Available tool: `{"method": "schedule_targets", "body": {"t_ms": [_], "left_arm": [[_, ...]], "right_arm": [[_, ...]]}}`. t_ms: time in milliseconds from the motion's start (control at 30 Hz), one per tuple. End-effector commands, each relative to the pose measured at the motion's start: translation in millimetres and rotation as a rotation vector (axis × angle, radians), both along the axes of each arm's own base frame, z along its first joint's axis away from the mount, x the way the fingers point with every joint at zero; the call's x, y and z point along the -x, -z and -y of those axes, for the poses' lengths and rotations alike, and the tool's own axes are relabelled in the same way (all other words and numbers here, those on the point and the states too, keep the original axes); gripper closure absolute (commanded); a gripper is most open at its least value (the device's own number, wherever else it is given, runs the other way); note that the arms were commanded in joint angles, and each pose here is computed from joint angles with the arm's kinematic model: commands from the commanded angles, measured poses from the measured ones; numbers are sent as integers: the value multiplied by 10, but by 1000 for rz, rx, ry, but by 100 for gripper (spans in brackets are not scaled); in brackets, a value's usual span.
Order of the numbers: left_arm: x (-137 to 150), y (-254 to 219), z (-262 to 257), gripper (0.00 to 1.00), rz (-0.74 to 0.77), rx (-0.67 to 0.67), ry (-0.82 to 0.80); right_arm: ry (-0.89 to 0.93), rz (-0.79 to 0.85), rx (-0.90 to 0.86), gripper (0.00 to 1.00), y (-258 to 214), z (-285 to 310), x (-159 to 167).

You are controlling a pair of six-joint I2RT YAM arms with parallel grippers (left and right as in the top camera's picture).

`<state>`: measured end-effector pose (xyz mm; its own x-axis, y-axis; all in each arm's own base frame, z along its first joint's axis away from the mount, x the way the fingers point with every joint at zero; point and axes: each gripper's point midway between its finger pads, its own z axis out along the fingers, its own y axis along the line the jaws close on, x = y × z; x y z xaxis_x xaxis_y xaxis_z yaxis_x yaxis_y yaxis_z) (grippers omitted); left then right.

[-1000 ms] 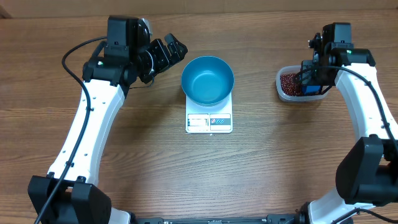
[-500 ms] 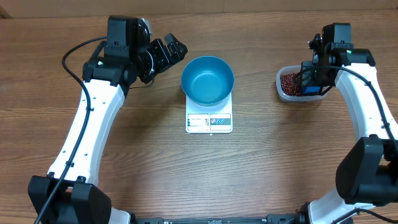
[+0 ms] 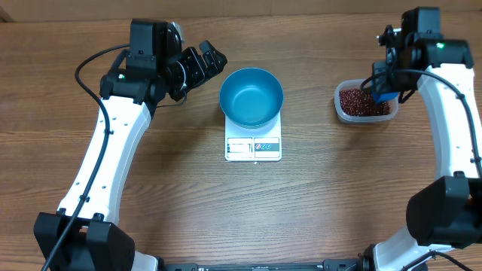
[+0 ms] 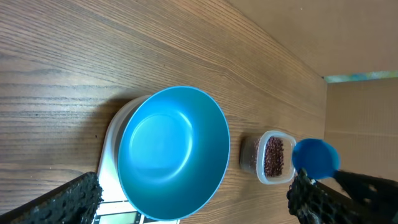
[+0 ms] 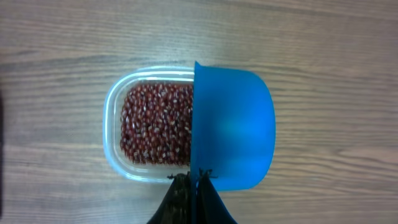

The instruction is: Scoop item into bowl and weigh 150g on scale

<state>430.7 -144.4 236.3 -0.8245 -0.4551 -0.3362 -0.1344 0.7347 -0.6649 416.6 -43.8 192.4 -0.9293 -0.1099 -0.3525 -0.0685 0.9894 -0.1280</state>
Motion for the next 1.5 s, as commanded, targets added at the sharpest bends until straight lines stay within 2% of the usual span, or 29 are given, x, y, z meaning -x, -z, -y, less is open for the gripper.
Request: {"method": "schedule_targets", "body": {"t_ms": [0,233,700,900,1167,1333,1467], "left_arm": [[-2,-2,17,0,15,-18,19],[-2,-2,17,1,15,-18,19],[-2,-2,17,0,15,-18,19],[-2,-2,17,1,15,-18,19],[-2,-2,17,0,15,-18,19],[-2,-2,17,0,15,-18,19],[-2,-2,17,0,15,-18,19]], "right_arm": [[-63,52,54,96,-319,26,-57],[-90,59,95,96,-720,60,68],[-164,-63,117,96,-454,3,136],[-183,-156,117,96,-149,-45,89],[-187,-250,203,96,195,-61,-16],[-115,-271,317,96,275,54,-67],[-95,-276,312,96,333,32,-85]]}}
